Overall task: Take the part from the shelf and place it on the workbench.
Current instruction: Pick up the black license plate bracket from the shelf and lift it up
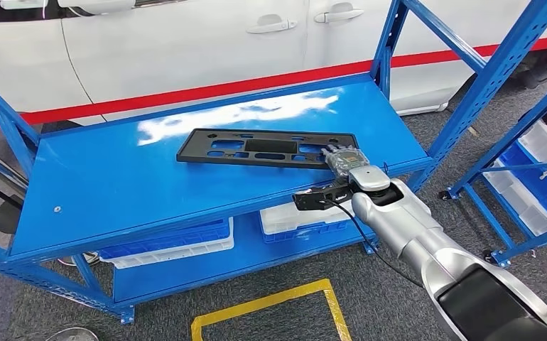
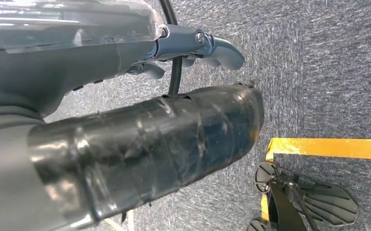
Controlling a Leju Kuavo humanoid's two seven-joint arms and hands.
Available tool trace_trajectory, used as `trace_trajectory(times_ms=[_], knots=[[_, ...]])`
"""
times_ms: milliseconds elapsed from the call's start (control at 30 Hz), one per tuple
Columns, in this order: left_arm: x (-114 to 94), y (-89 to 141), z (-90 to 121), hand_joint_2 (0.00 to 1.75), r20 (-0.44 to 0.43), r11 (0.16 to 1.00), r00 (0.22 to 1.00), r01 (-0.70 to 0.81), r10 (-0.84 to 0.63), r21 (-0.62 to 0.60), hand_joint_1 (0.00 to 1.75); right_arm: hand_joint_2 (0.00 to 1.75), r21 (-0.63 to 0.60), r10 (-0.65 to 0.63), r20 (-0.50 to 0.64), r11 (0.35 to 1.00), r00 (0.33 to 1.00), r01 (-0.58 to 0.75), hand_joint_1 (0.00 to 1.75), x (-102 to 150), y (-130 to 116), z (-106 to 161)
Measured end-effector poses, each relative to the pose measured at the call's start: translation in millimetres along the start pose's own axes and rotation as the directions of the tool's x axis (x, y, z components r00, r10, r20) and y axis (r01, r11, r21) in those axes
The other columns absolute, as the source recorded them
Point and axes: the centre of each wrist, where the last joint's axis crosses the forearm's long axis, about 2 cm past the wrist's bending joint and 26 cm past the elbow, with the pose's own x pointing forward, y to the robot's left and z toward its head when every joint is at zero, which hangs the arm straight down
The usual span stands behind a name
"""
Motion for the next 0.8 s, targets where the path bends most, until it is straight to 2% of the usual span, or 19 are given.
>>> trace_trajectory(times_ms=[800], knots=[[-0.4,0.4,0.0,0.00,-0.005,1.000,1.000,-0.006,0.006,0.002,0.00,1.75,-0.015,0.031,-0.016,0.999,0.999,-0.031,1.75,-1.3,-4.6,-0.7]])
